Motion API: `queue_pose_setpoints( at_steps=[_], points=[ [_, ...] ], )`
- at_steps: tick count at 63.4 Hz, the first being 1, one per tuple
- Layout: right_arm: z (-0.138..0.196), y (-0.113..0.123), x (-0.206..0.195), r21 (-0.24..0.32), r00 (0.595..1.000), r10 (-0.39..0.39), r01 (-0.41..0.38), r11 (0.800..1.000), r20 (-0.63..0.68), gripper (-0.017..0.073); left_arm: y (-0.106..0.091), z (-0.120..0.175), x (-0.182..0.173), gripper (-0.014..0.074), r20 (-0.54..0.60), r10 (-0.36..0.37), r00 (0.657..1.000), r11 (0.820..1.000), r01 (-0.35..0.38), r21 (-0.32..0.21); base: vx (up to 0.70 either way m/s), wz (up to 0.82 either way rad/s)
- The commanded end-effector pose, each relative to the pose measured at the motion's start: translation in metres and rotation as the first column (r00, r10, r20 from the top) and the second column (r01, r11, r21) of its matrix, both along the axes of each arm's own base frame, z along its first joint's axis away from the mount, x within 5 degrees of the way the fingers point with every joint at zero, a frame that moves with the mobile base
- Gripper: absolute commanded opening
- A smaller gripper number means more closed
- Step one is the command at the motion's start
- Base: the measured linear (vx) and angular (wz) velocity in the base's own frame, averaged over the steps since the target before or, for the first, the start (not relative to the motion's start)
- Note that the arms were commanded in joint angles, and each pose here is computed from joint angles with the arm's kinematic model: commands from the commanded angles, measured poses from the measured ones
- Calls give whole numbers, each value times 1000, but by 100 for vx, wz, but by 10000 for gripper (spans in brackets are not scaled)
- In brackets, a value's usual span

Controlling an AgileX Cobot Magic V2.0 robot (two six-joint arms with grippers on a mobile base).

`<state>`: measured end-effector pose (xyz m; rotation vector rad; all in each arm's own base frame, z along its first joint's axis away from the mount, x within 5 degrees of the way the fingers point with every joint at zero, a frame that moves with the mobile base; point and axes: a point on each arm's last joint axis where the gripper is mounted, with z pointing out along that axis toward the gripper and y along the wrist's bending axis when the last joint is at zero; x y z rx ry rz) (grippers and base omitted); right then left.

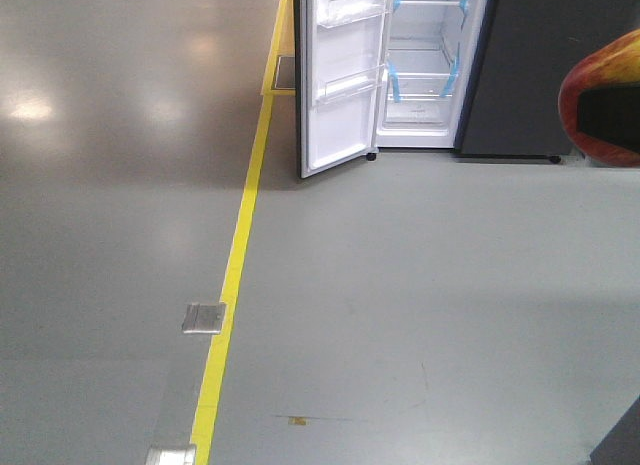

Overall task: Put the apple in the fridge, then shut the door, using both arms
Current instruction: 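Drive toward the open white refrigerator, apple held in the right gripper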

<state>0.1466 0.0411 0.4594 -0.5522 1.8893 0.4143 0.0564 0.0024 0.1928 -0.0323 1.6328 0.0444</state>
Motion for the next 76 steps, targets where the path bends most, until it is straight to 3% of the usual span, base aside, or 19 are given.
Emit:
queue_pose_setpoints(
  at_steps=[1, 76],
  points=[
    [14, 1, -3, 52, 996, -20, 16, 999, 81, -6, 0, 1, 0, -6, 70, 6, 998, 1000, -5, -12, 22, -2],
    [14, 1, -3, 52, 996, -20, 16, 999, 81, -6, 0, 1, 0, -6, 70, 6, 998, 1000, -5, -12, 24, -4]
  ],
)
